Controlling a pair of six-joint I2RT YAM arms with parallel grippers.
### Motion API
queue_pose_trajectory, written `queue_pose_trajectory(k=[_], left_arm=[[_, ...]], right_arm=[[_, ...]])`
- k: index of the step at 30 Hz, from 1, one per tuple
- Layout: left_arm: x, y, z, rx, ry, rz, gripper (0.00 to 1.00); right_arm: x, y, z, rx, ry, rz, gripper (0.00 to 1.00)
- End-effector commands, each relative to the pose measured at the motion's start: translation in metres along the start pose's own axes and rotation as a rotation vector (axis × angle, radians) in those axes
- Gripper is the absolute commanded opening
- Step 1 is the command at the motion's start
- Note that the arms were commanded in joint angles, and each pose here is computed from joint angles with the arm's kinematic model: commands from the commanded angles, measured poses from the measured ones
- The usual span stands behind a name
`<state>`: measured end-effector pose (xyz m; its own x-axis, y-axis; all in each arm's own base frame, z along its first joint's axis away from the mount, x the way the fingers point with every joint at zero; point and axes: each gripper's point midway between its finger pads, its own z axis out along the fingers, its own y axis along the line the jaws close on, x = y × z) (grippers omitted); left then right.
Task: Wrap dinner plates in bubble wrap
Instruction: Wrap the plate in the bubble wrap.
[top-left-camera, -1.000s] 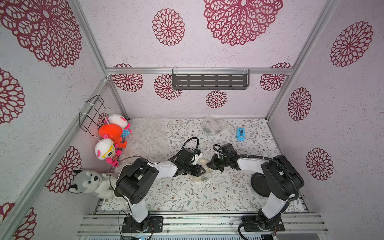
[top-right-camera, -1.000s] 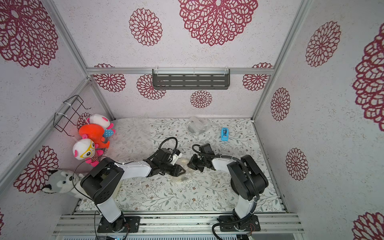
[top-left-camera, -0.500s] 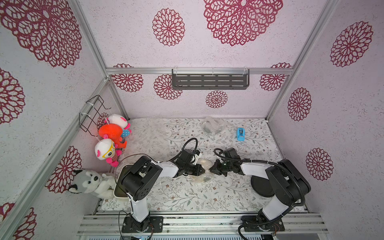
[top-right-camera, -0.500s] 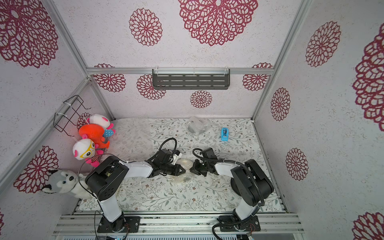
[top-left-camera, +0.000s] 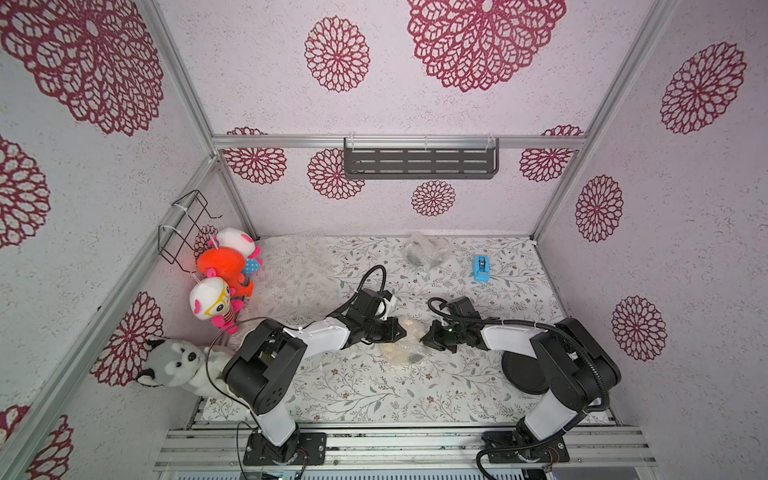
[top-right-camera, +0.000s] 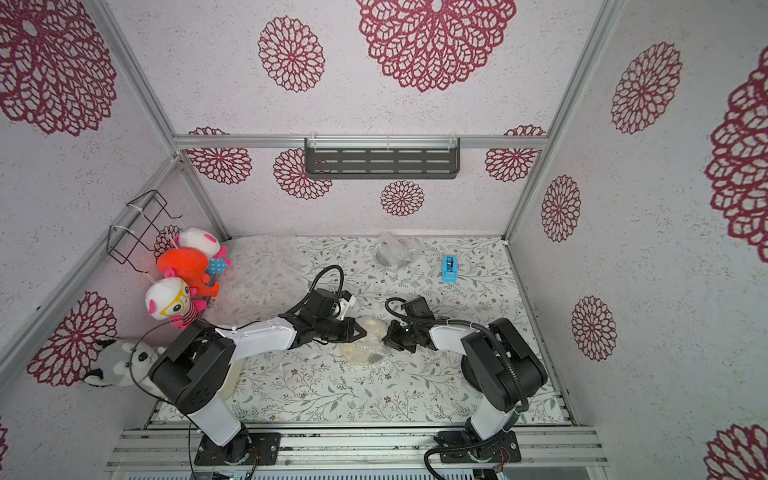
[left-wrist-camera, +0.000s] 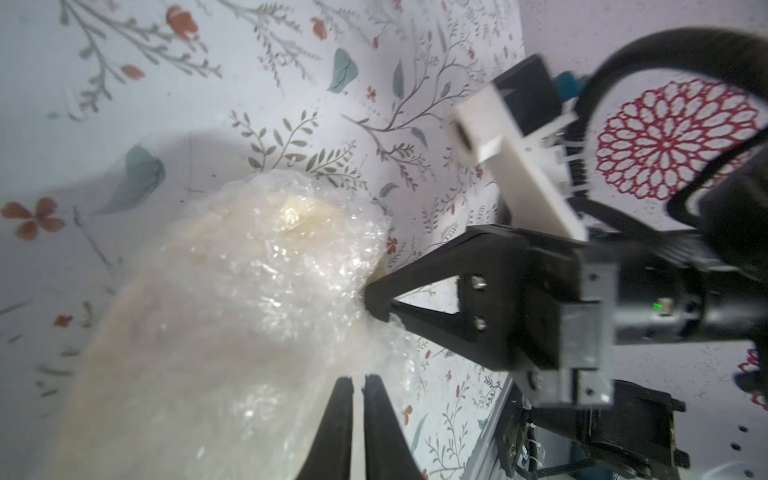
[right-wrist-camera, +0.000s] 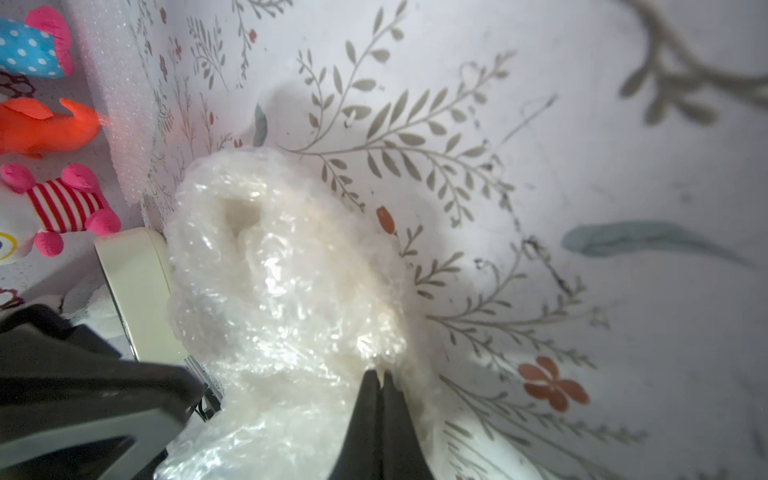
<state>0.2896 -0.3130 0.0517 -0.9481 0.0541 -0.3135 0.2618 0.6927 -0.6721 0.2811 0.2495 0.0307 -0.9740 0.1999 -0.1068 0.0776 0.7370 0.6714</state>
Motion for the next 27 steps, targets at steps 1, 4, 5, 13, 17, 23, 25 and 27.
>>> queue_pose_trajectory(k=[1, 4, 5, 13, 17, 23, 25, 27], left_arm=[[0.024, 0.020, 0.016, -0.117, 0.092, -0.033, 0.10], [0.037, 0.044, 0.028, -0.199, 0.153, -0.082, 0.10], [0.041, 0.048, 0.032, -0.206, 0.165, -0.095, 0.08], [0.043, 0.047, 0.032, -0.188, 0.161, -0.090, 0.07], [0.043, 0.045, 0.033, -0.185, 0.162, -0.086, 0.07], [0.044, 0.045, 0.034, -0.186, 0.165, -0.085, 0.07], [0.044, 0.045, 0.033, -0.185, 0.166, -0.082, 0.07], [0.044, 0.043, 0.032, -0.184, 0.167, -0.077, 0.09]], right_arm=[[-0.004, -0.011, -0.007, 0.071, -0.036, -0.013, 0.00], [-0.005, -0.006, -0.008, 0.055, -0.042, -0.045, 0.00], [-0.005, -0.005, -0.010, 0.057, -0.047, -0.064, 0.00], [-0.036, 0.012, -0.065, 0.186, -0.283, -0.246, 0.23], [-0.024, 0.052, -0.058, 0.089, -0.227, -0.351, 0.21], [-0.008, 0.074, -0.017, -0.019, -0.075, -0.308, 0.11], [0.003, 0.045, -0.006, 0.055, -0.038, -0.273, 0.08], [0.018, 0.010, 0.003, 0.141, 0.025, -0.231, 0.07]])
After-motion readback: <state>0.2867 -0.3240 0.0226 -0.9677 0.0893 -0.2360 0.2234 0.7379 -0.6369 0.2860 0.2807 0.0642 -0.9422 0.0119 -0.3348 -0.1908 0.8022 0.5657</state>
